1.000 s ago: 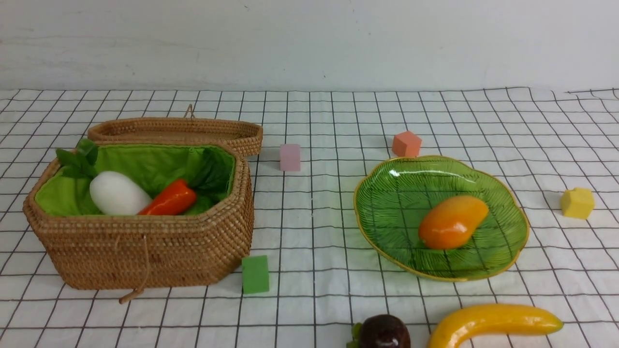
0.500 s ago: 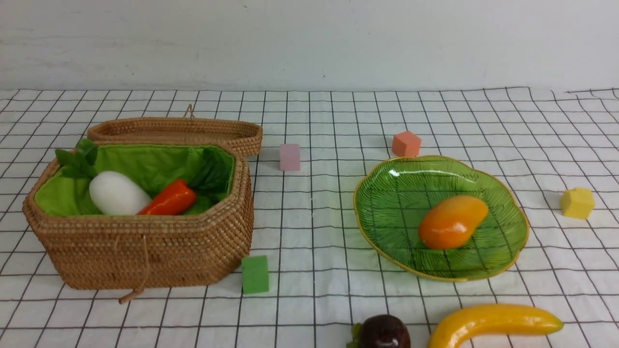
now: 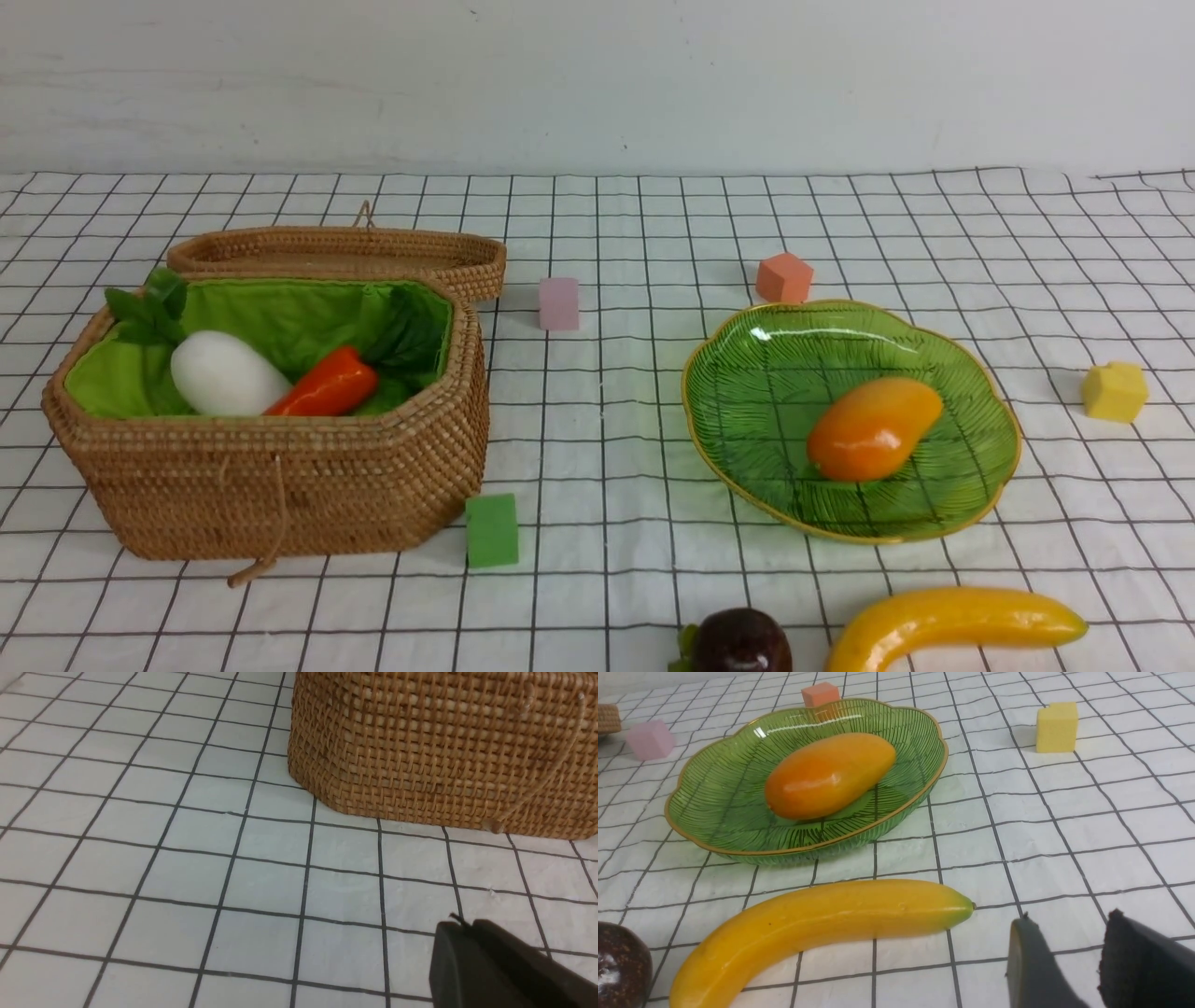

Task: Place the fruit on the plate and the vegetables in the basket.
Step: Use the right arm to grab a banana and put it into the right plate

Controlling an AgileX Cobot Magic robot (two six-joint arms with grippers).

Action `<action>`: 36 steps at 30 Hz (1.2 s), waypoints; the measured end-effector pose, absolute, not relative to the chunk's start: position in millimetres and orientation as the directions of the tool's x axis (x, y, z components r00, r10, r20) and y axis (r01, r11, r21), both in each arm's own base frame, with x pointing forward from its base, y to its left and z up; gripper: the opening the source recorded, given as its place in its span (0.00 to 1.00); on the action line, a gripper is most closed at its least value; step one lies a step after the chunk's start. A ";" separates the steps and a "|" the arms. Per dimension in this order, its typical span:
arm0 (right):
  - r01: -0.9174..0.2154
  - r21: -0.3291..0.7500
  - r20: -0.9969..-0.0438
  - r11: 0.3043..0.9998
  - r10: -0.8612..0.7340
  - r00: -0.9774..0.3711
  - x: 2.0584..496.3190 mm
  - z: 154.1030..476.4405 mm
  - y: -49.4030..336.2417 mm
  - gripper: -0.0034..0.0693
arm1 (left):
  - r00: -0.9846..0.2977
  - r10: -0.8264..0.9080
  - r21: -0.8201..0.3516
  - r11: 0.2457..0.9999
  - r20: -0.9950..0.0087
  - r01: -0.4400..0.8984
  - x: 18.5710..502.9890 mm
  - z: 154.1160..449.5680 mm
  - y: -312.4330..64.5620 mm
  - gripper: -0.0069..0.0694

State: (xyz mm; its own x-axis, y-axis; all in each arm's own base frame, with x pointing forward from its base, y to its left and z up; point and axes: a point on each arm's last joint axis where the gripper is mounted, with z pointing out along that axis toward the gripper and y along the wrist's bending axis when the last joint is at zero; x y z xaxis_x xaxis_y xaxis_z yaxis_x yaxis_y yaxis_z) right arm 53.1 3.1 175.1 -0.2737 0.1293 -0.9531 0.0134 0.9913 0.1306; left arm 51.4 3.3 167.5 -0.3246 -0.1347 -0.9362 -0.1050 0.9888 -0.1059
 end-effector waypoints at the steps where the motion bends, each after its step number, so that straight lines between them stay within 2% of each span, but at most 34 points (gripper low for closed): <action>1: 0.013 0.131 -0.953 0.991 0.129 -0.274 53.1 175.1 3.1 0.38 | -0.325 -0.134 -0.105 0.989 -0.936 -0.104 51.4 167.5 3.3 0.11; 9: 0.013 0.131 -0.953 0.991 0.129 -0.274 53.1 175.1 3.1 0.38 | -0.331 -0.116 -0.104 0.993 -0.936 -0.056 51.5 167.5 0.8 0.12; 25: 0.014 0.135 -0.958 0.991 0.134 -0.253 53.7 176.4 2.9 0.38 | -0.328 -0.124 -0.103 0.991 -0.937 -0.082 51.5 167.5 2.1 0.14; 28: 0.013 0.165 -0.966 0.986 0.164 -0.198 55.0 180.7 2.9 0.38 | -0.328 -0.124 -0.103 0.991 -0.937 -0.082 51.5 167.5 2.1 0.15; 30: 0.010 0.229 -0.970 0.973 0.229 -0.077 56.5 191.6 1.7 0.38 | -0.328 -0.124 -0.103 0.991 -0.937 -0.082 51.5 167.5 2.1 0.15; 31: 0.010 0.236 -0.969 0.972 0.236 -0.067 56.6 192.5 1.5 0.38 | -0.328 -0.124 -0.102 0.991 -0.937 -0.082 51.5 167.5 2.1 0.15; 34: -0.004 0.407 -0.908 0.914 0.405 0.108 56.3 207.7 -2.6 0.38 | -0.328 -0.124 -0.102 0.991 -0.937 -0.082 51.5 167.5 2.1 0.15; 36: -0.019 0.477 -0.860 0.879 0.471 0.195 55.0 215.1 -6.0 0.38 | -0.328 -0.124 -0.102 0.991 -0.937 -0.082 51.5 167.5 2.1 0.15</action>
